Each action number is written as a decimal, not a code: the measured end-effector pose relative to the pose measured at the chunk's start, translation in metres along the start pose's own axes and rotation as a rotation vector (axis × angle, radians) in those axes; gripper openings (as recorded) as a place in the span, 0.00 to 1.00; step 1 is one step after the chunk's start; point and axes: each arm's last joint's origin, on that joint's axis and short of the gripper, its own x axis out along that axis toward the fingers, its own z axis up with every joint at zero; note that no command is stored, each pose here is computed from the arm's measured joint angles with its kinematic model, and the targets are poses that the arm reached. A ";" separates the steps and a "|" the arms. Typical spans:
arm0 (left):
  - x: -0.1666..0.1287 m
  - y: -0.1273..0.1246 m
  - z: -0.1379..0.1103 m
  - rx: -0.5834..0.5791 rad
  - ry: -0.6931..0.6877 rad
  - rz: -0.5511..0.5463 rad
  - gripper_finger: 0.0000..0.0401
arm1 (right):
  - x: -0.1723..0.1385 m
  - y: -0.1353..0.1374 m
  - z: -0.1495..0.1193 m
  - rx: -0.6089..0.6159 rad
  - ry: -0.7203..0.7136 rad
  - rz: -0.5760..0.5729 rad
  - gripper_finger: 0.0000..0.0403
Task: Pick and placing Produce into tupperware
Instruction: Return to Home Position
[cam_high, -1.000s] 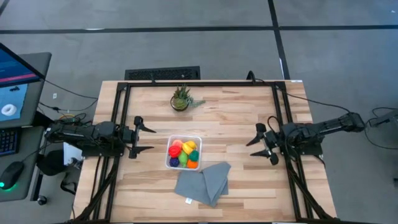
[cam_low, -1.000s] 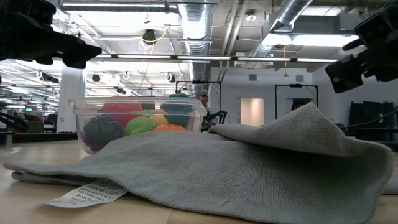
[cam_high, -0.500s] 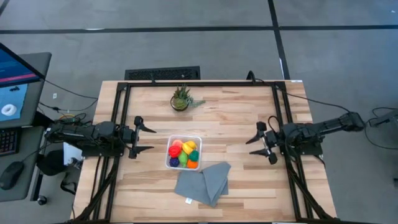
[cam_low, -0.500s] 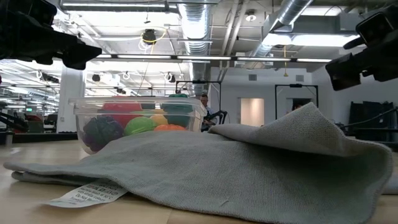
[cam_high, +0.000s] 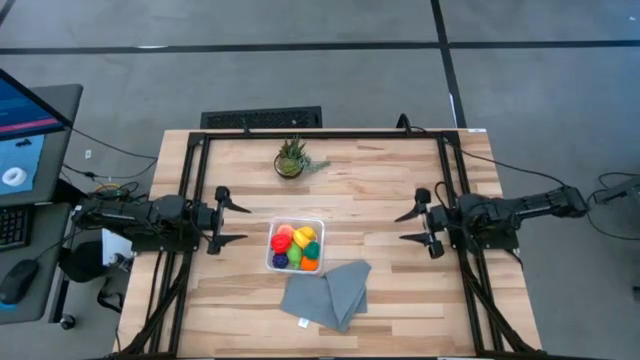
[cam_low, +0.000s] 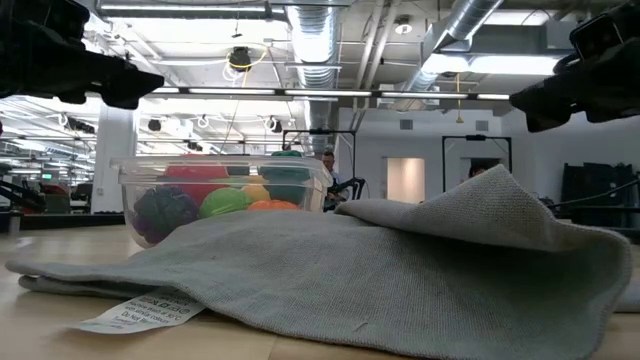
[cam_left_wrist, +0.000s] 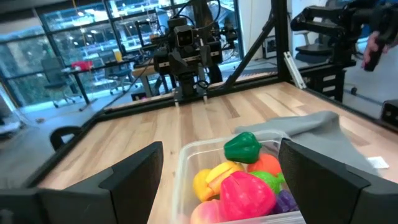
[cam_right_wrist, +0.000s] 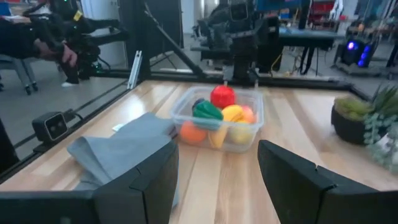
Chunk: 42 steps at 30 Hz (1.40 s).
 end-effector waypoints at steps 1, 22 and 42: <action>0.000 0.000 0.000 0.017 -0.003 0.006 0.77 | 0.000 0.000 0.001 -0.011 -0.007 -0.001 0.61; 0.000 0.001 0.001 0.051 -0.003 0.037 0.77 | 0.000 0.000 0.001 -0.033 -0.014 -0.002 0.61; 0.000 0.001 0.001 0.050 -0.003 0.037 0.77 | 0.000 0.000 0.001 -0.032 -0.013 -0.002 0.61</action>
